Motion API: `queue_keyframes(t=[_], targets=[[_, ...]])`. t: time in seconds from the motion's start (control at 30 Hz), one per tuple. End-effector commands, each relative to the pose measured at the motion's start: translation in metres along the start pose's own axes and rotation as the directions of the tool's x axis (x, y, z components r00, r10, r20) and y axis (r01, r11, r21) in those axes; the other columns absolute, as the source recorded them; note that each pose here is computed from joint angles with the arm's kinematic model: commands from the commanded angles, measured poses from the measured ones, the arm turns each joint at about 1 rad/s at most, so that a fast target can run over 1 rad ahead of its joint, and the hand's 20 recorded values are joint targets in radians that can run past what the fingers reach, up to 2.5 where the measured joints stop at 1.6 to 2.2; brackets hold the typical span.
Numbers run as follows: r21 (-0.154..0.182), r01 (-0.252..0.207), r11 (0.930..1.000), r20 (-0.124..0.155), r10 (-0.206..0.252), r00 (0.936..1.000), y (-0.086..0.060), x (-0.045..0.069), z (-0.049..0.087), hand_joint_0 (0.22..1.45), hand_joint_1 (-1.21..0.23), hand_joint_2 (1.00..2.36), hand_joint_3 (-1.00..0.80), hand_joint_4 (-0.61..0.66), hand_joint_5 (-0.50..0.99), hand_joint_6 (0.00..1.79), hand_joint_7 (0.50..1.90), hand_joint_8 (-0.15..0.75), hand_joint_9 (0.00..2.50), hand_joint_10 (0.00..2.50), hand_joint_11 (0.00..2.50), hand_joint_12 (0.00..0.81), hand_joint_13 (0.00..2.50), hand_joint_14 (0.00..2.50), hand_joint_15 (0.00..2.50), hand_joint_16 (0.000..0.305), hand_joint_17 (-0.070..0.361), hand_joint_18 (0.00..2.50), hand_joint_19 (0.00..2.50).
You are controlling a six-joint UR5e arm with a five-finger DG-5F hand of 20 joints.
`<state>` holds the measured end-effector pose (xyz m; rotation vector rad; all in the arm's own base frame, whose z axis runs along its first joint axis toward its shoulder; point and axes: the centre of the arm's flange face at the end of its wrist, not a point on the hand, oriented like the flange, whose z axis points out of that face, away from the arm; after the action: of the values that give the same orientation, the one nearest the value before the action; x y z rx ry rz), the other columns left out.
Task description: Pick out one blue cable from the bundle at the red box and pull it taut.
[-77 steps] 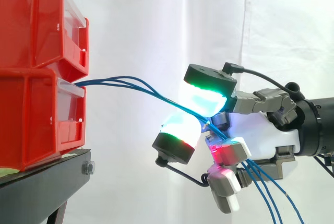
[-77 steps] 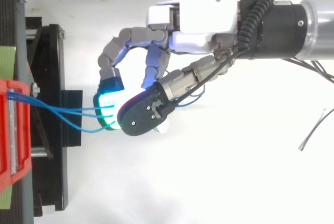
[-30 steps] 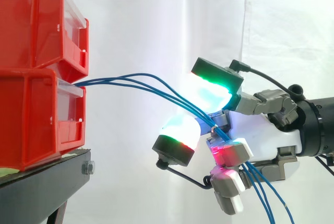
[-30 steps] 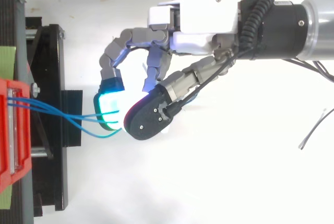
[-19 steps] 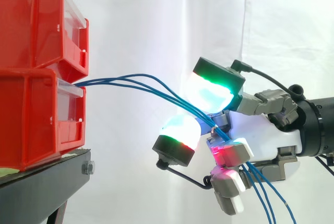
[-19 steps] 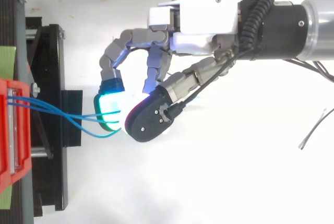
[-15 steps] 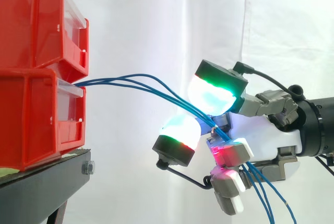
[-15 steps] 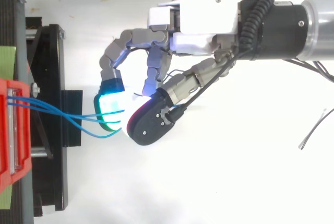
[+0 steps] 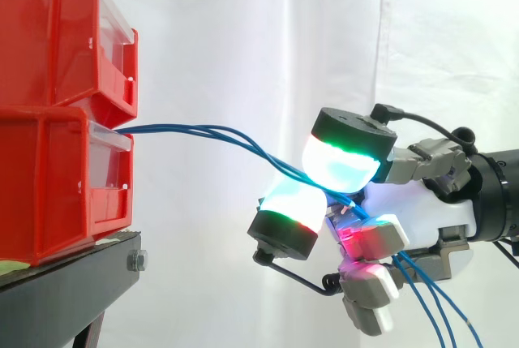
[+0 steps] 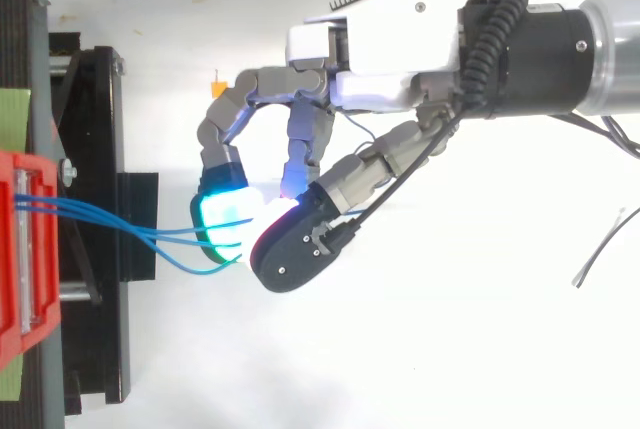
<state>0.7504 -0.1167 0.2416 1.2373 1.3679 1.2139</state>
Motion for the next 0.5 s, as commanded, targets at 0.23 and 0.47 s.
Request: queue_keyframes(t=[0.23,0.47], targets=[[0.03,-0.002,0.9995,-0.006,0.002,1.0,0.0063,0.0007,-0.0071,0.75,-0.87,1.01,-0.4,-0.07,-0.12,0.93,1.1,0.336,1.35,0.02,0.69,0.391,1.2,0.02,0.59,0.05,0.111,1.04,0.56],[0.032,-0.003,0.9995,-0.001,0.003,1.0,0.0061,0.0002,-0.0073,0.72,-0.86,1.0,-0.5,-0.06,-0.11,0.94,1.04,0.328,1.4,0.02,0.69,0.386,1.22,0.02,0.59,0.049,0.11,1.05,0.57]])
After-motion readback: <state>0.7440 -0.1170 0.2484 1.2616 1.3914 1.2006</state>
